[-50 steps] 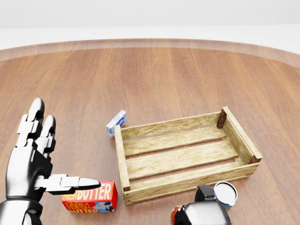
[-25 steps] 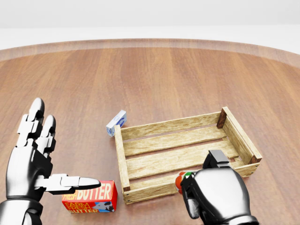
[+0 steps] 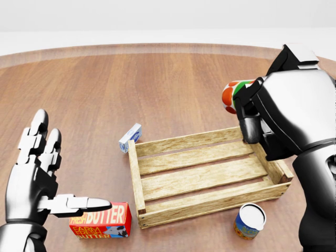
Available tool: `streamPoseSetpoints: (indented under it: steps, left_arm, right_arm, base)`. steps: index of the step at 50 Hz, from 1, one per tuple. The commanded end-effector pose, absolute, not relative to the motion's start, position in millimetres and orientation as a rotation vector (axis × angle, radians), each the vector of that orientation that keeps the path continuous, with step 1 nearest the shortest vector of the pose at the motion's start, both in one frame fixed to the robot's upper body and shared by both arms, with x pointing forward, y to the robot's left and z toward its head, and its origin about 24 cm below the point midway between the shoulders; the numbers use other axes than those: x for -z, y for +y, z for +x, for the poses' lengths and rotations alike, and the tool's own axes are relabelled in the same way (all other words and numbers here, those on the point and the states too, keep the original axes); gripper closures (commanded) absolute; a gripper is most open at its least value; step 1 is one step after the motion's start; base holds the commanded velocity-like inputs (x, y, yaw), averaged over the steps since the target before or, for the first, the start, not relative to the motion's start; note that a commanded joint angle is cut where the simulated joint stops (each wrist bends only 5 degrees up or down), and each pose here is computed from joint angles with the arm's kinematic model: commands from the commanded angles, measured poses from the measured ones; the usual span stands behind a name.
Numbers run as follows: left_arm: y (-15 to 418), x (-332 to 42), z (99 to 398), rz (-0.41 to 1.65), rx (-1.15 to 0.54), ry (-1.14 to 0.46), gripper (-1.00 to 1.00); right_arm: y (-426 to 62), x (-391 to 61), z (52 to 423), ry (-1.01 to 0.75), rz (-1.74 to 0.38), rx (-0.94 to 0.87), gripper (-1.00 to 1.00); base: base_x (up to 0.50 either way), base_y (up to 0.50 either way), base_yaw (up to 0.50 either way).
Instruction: Pick up the tomato sauce, and put it in the wooden tray.
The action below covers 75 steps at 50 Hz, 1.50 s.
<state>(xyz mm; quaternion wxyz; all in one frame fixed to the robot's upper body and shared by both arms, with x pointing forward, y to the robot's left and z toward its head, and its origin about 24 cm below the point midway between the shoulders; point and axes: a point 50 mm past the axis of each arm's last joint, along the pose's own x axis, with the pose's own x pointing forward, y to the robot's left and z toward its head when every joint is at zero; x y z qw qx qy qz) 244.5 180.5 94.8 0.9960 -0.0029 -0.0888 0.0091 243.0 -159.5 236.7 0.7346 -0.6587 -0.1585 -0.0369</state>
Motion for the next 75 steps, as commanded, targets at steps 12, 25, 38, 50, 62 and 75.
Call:
streamPoseSetpoints:
  steps: [12, 25, 38, 50, 62, 75]
  left_arm:
    - [181.4, -96.0, 245.4, -0.009, -0.019, -0.183, -1.00]
    - [182.7, -97.7, 246.2, -0.011, -0.022, -0.190, -1.00]
    - [183.7, -96.8, 246.3, -0.014, -0.025, -0.186, -1.00]
    - [185.1, -97.4, 246.6, -0.017, -0.029, -0.189, -1.00]
    - [186.1, -98.8, 246.6, -0.020, -0.030, -0.195, -1.00]
    - [185.9, -101.3, 245.9, -0.019, -0.029, -0.206, -1.00]
  right_arm:
    - [-149.9, -258.6, 344.3, -0.183, -1.487, -0.075, 1.00]
    - [-138.3, -218.5, 396.8, 0.113, -1.490, -0.295, 1.00]
    - [-129.7, -176.2, 413.0, 0.324, -1.534, -0.486, 1.00]
    - [-122.2, -147.2, 415.0, 0.520, -1.507, -0.602, 1.00]
    - [-106.4, -133.2, 413.8, 0.483, -1.447, -0.595, 1.00]
    - [-99.1, -125.1, 413.0, 0.423, -1.400, -0.555, 1.00]
  base:
    - [0.00, 0.00, 0.00]
    - [0.00, 0.00, 0.00]
    - [0.00, 0.00, 0.00]
    - [0.00, 0.00, 0.00]
    - [0.00, 0.00, 0.00]
    - [0.00, 0.00, 0.00]
